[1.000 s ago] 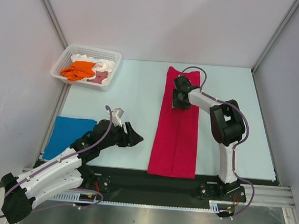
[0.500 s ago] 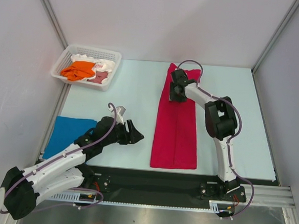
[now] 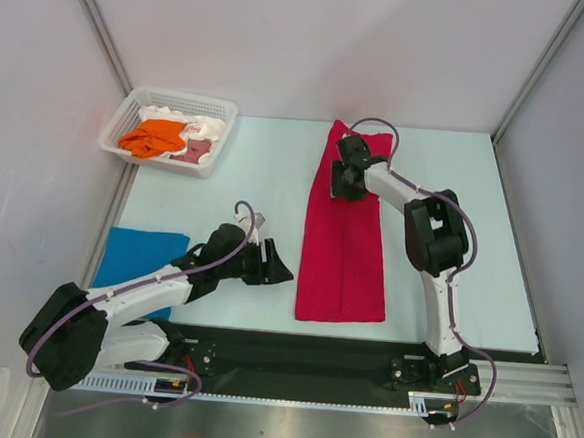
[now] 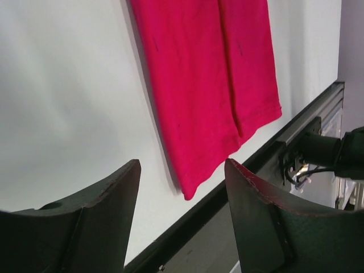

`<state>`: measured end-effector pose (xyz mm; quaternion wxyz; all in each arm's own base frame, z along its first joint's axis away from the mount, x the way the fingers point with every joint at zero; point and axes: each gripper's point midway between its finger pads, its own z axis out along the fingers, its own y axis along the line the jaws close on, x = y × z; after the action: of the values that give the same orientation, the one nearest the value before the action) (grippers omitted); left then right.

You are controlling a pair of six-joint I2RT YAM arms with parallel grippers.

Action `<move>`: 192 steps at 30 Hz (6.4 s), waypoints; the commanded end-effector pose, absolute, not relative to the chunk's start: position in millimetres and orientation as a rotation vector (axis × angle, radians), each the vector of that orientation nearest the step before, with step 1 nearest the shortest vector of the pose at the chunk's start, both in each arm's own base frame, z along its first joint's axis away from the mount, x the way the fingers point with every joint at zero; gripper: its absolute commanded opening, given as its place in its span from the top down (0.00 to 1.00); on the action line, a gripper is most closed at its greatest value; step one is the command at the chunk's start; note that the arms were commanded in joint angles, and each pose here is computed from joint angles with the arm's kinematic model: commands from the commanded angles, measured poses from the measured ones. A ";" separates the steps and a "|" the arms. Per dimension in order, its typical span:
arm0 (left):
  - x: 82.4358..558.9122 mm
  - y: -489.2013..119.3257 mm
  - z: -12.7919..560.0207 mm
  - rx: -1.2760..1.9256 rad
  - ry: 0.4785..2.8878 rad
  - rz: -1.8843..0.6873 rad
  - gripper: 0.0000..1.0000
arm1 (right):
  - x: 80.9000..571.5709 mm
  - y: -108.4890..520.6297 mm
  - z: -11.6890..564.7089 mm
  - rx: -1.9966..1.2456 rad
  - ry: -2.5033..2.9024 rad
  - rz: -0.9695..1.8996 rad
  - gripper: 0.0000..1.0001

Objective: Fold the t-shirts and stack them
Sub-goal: Fold the tshirt

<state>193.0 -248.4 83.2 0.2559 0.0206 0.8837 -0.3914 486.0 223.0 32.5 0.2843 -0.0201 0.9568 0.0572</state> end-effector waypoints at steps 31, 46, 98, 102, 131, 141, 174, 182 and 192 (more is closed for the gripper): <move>132.6 -287.1 24.3 0.086 2.594 -1.050 0.45 | 165.7 128.4 38.4 0.461 2.746 0.492 0.55; 133.7 -288.7 22.4 0.081 2.594 -1.049 0.51 | 149.2 109.9 31.6 0.507 2.720 0.270 0.53; 102.4 -322.8 125.3 0.121 2.388 -1.435 1.00 | 112.3 112.8 155.0 0.518 2.304 0.837 1.00; 100.7 -317.1 134.0 0.109 2.365 -1.445 1.00 | 100.3 107.2 168.7 0.509 2.251 0.885 1.00; 184.4 -343.5 154.9 -0.006 2.325 -1.334 1.00 | 222.8 115.0 168.4 0.477 2.365 0.681 1.00; 268.5 -339.9 140.9 -0.088 2.330 -1.249 1.00 | 316.3 103.2 168.0 0.460 2.310 0.722 1.00; 429.6 -349.0 97.9 -0.241 2.327 -1.227 1.00 | 464.4 69.6 96.2 0.445 2.354 0.733 1.00; 447.7 -346.0 88.1 -0.226 2.341 -1.193 0.86 | 483.4 67.6 78.4 0.415 2.381 0.766 1.00; 429.9 -294.8 134.2 -0.007 2.274 -0.763 0.51 | 456.8 40.9 103.1 0.422 2.414 0.470 0.66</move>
<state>447.0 -312.1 79.1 0.2894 -0.0523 0.8994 -0.3235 476.0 31.0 73.6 0.2923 0.1873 0.9133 0.2132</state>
